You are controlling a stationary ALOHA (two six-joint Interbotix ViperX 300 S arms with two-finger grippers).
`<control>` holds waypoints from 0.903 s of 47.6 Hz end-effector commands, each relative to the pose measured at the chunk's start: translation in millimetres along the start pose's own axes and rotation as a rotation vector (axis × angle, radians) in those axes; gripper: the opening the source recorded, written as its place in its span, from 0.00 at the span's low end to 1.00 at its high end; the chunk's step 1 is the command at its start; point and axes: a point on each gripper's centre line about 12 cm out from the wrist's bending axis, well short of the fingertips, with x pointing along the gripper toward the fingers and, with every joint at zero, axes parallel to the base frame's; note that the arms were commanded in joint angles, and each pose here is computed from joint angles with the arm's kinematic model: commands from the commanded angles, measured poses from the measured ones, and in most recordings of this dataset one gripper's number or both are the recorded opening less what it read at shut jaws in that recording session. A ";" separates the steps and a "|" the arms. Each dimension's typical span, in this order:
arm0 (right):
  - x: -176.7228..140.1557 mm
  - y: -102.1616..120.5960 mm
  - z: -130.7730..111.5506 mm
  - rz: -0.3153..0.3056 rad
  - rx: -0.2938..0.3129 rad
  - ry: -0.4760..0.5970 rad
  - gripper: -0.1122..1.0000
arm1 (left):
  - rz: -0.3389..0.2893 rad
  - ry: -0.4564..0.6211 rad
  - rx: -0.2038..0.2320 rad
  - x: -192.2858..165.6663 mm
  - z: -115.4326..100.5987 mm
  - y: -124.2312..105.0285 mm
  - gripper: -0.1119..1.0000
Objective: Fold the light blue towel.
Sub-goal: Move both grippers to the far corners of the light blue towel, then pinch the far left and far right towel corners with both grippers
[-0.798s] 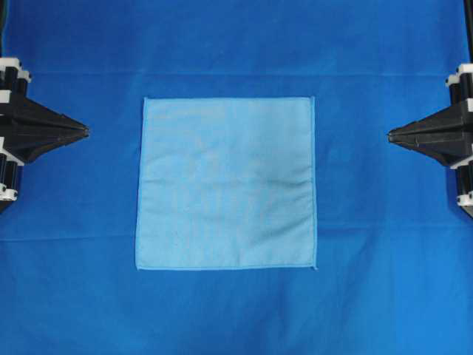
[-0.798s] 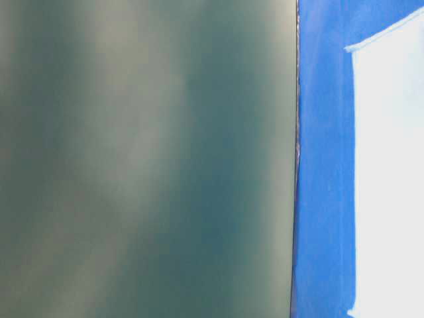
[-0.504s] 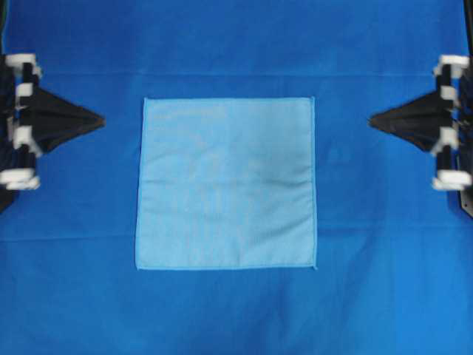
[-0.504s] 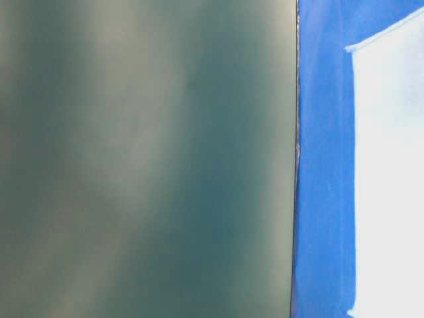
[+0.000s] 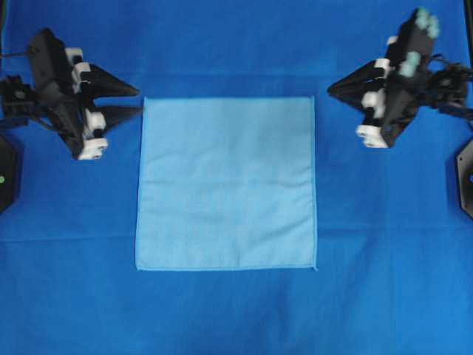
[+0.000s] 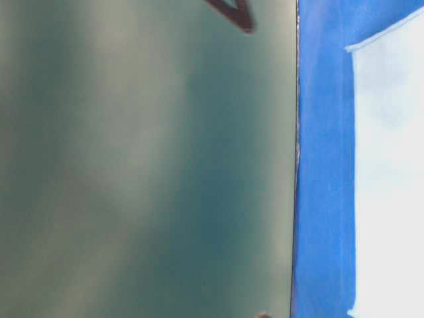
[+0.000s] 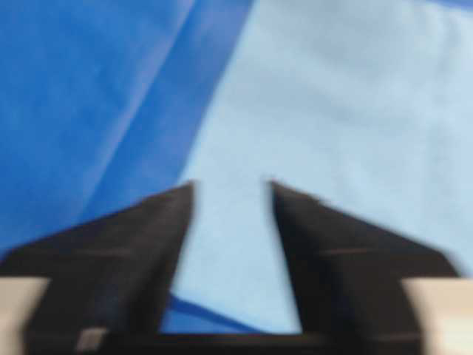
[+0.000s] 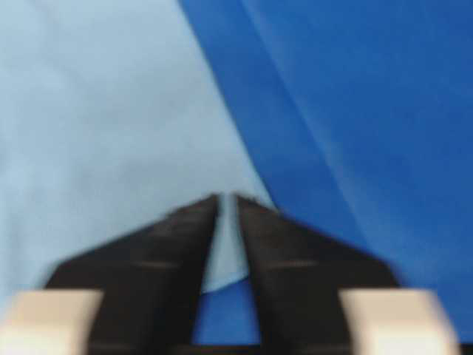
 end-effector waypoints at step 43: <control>81.6 -32.9 -48.9 -0.085 0.039 0.242 0.49 | 0.109 0.206 -0.046 71.9 -75.2 35.9 0.70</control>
